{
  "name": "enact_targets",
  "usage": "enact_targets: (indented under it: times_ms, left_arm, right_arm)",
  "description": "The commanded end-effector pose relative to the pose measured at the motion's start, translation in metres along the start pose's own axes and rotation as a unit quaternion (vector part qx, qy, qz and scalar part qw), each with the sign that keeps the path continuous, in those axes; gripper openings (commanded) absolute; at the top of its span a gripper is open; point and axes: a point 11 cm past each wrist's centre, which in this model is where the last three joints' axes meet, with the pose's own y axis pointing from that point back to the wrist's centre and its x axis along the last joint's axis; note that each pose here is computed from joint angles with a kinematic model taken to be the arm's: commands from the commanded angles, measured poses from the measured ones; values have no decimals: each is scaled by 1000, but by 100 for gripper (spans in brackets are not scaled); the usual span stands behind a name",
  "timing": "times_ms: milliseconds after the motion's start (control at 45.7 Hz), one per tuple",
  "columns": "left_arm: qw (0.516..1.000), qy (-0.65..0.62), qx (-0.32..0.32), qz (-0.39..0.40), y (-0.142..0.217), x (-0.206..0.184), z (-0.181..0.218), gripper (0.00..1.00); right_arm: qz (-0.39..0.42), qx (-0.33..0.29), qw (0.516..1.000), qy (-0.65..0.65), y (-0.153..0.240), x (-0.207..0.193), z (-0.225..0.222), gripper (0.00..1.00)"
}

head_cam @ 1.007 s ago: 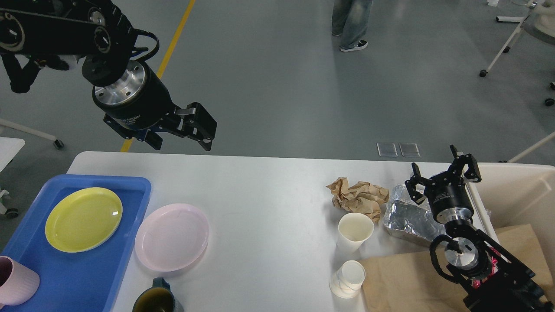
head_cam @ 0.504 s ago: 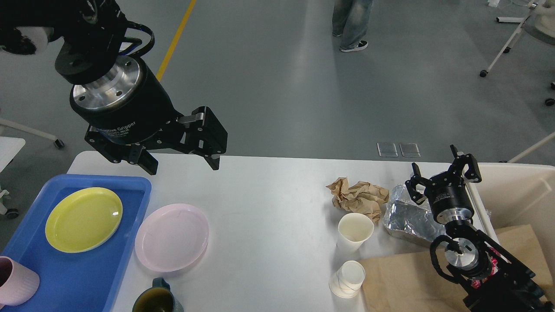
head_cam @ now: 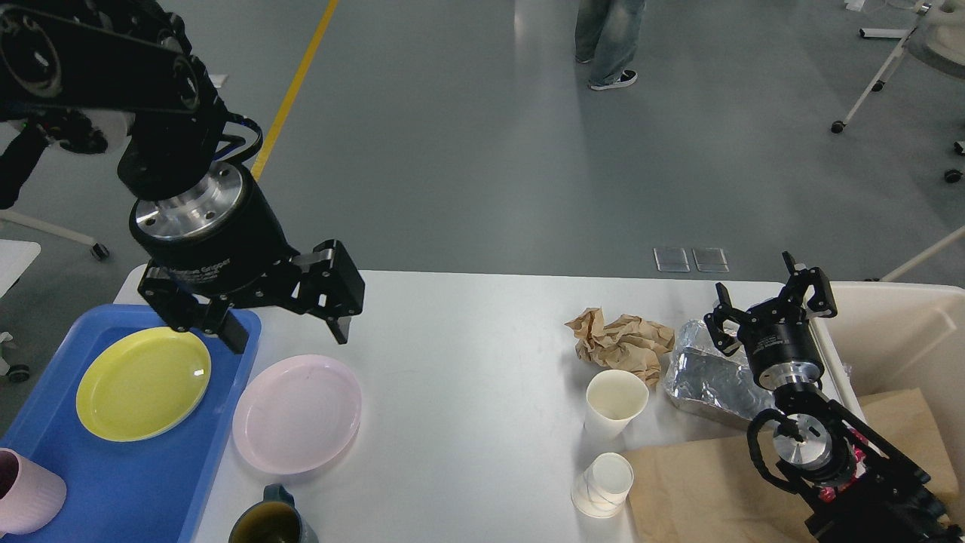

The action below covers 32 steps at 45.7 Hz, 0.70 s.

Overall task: Tidy desktop
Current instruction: 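Lower the left gripper toward the dark mug near the tray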

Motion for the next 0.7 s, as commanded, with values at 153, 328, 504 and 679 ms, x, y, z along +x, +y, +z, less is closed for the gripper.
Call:
enact_targets:
  times_ms: [153, 328, 504, 679]
  left_arm:
    - [996, 60, 40, -47, -50, -1, -46, 86]
    - [993, 92, 42, -63, -107, -5, -71, 84]
    - [994, 61, 45, -81, -162, -22, -86, 83]
    - [994, 36, 46, -94, -193, -35, -111, 78]
  right_arm:
    - [1, 0, 1000, 0, 0, 0, 0, 100]
    - [1, 0, 1000, 0, 0, 0, 0, 100]
    - [0, 0, 1000, 0, 0, 0, 0, 100]
    - [0, 0, 1000, 0, 0, 0, 0, 100]
